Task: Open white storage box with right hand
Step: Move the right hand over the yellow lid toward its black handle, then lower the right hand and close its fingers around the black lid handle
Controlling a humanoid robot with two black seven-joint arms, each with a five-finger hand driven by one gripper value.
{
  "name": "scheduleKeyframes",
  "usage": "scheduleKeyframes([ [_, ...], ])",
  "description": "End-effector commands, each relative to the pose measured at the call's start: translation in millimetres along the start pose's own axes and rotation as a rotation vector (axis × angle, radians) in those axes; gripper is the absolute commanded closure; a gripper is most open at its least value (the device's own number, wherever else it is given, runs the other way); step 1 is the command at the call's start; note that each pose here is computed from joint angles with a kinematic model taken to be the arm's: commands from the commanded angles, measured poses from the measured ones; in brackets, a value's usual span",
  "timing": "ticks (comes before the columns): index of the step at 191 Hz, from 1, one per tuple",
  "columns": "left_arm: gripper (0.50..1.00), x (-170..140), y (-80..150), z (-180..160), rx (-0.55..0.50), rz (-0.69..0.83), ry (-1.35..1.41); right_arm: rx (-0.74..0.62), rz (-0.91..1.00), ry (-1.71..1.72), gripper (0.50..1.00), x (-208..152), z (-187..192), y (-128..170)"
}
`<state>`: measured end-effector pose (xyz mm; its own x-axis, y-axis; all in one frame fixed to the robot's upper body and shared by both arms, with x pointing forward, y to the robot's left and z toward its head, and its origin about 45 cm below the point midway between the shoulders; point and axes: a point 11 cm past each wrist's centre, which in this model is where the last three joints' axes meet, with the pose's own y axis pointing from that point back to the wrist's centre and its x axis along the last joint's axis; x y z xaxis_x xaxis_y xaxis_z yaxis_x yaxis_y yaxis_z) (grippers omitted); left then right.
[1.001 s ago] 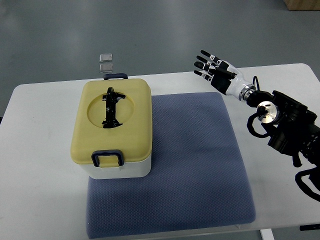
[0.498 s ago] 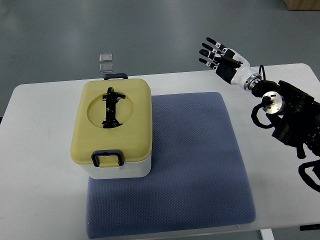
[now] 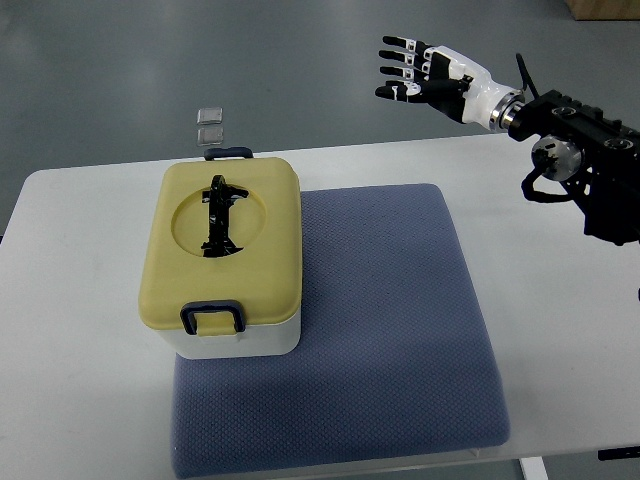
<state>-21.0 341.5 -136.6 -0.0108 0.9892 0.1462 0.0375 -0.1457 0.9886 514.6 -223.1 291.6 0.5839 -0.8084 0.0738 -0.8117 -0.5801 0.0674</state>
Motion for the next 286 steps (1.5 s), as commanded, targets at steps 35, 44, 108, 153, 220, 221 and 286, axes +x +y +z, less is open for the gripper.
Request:
scheduleKeyframes([
  [35, 0.5, -0.1, 0.0, -0.5, 0.001, -0.001, 0.0, 0.092, -0.282, 0.501, 0.568, -57.9, -70.4, -12.8],
  [44, 0.5, 0.1, 0.0, -0.5, 0.001, 0.001, 0.0, 0.119, -0.347, 0.605, 0.566, -68.5, -85.5, -10.7],
  [108, 0.5, 0.1, 0.0, 0.4, 0.0, 0.001, 0.0, 0.231, -0.795, 1.207, 0.568, -169.8, -153.1, 1.7],
  [153, 0.5, -0.1, 0.0, 0.4, 0.0, -0.001, 0.0, 0.21, -0.948, 1.472, 0.568, -221.8, -163.2, -10.6],
  [220, 0.5, -0.1, 0.0, 0.4, 0.0, -0.001, 0.0, 0.167, -1.072, 1.637, 0.568, -279.8, -148.7, -36.1],
  [221, 0.5, -0.1, 0.0, 0.4, 0.0, -0.001, 0.0, 0.167, -1.072, 1.637, 0.568, -279.8, -148.6, -36.1],
  [286, 0.5, -0.1, 0.0, 0.4, 0.0, -0.001, 0.0, 0.086, -1.015, 1.678, 0.57, -254.3, -131.8, -50.9],
])
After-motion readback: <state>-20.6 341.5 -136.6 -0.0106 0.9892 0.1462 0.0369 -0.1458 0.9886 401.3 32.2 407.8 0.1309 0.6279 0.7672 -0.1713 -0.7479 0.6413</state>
